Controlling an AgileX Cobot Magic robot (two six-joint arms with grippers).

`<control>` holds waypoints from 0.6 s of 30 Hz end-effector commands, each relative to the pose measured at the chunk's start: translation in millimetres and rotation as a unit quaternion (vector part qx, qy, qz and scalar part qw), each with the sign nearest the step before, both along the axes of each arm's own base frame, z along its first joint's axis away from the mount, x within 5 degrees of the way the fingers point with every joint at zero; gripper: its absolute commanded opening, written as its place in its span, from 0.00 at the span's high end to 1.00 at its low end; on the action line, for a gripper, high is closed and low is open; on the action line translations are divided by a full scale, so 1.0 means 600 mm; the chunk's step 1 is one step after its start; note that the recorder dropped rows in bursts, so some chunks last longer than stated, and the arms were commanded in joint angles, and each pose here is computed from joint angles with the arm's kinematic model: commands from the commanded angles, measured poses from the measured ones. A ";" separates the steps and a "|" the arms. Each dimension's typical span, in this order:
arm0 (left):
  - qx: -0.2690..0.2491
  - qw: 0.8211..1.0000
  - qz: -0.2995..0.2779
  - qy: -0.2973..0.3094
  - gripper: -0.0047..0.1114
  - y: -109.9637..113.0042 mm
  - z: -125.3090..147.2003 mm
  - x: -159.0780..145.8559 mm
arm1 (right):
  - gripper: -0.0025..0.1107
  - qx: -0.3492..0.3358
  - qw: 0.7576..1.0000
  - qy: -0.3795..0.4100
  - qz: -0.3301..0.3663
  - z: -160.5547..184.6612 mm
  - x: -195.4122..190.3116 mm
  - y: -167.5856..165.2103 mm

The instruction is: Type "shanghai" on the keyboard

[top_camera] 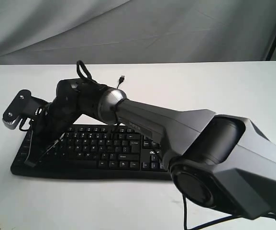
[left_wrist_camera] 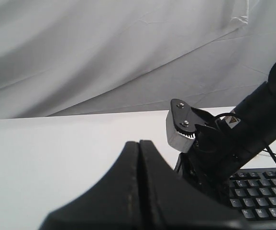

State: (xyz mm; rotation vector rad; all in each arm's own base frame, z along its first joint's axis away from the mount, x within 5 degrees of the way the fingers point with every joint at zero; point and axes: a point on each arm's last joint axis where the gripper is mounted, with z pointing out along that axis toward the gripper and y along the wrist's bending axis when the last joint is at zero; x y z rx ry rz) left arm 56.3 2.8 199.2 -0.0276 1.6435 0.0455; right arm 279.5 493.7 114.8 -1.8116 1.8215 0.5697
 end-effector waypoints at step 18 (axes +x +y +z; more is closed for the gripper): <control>-0.001 1.000 -0.003 -0.003 0.96 -0.001 0.000 0.000 | 0.98 -0.091 0.994 0.011 -0.060 0.077 0.027 -0.160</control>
